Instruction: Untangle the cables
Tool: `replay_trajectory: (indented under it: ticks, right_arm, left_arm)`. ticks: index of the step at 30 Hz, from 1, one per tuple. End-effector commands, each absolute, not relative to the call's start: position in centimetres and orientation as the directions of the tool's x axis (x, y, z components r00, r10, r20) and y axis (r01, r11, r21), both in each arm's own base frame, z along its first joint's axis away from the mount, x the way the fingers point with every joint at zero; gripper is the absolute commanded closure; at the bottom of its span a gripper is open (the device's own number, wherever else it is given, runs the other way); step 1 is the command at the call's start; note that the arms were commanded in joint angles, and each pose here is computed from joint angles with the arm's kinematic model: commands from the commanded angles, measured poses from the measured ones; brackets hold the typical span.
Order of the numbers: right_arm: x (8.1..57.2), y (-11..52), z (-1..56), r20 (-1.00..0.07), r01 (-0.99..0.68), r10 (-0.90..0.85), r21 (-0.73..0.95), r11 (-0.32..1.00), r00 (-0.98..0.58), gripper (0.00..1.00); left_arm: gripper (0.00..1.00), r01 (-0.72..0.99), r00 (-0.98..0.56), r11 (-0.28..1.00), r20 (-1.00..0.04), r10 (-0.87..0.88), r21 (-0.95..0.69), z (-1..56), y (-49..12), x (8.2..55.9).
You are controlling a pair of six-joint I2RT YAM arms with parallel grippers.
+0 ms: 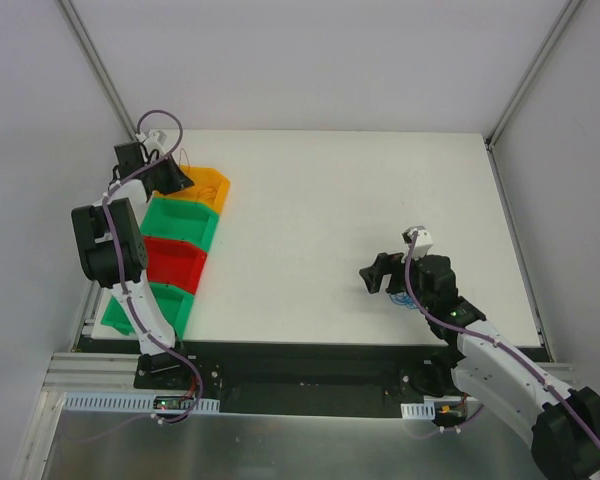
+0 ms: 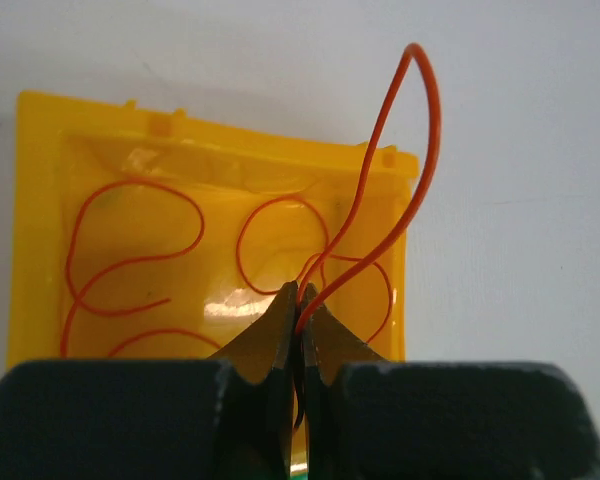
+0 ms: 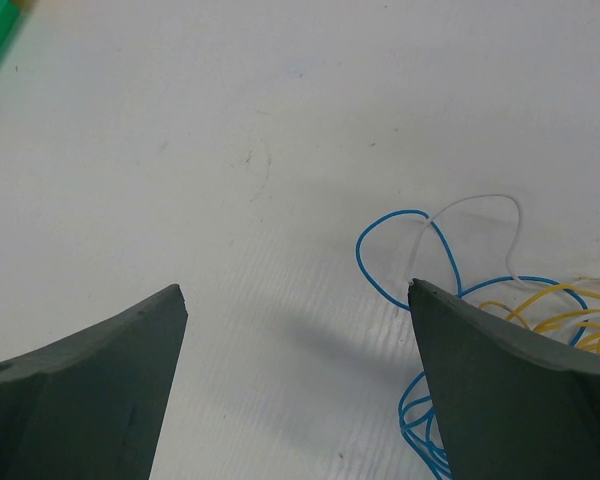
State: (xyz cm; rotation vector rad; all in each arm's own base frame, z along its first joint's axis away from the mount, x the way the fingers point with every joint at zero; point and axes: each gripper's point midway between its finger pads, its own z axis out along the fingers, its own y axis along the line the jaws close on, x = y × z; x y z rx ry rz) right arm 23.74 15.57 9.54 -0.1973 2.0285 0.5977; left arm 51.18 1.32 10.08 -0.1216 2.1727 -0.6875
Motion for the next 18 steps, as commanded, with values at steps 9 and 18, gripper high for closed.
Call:
replay_trajectory:
  ticks: [9, 18]
  right_arm:
    - [24.1, 16.2, 11.1, -0.876, -0.412, 0.124, 0.339, 0.846, -0.466, 0.05]
    - [24.1, 16.3, 11.1, -0.873, -0.415, 0.125, 0.344, 0.843, -0.471, 0.05]
  left_arm:
    - [1.00, -0.310, -0.562, 0.737, -0.509, -0.652, -0.600, 11.3, 5.5, 50.1]
    - [1.00, -0.590, -0.428, 0.454, -0.219, -0.877, -0.668, 11.0, 2.5, 49.3]
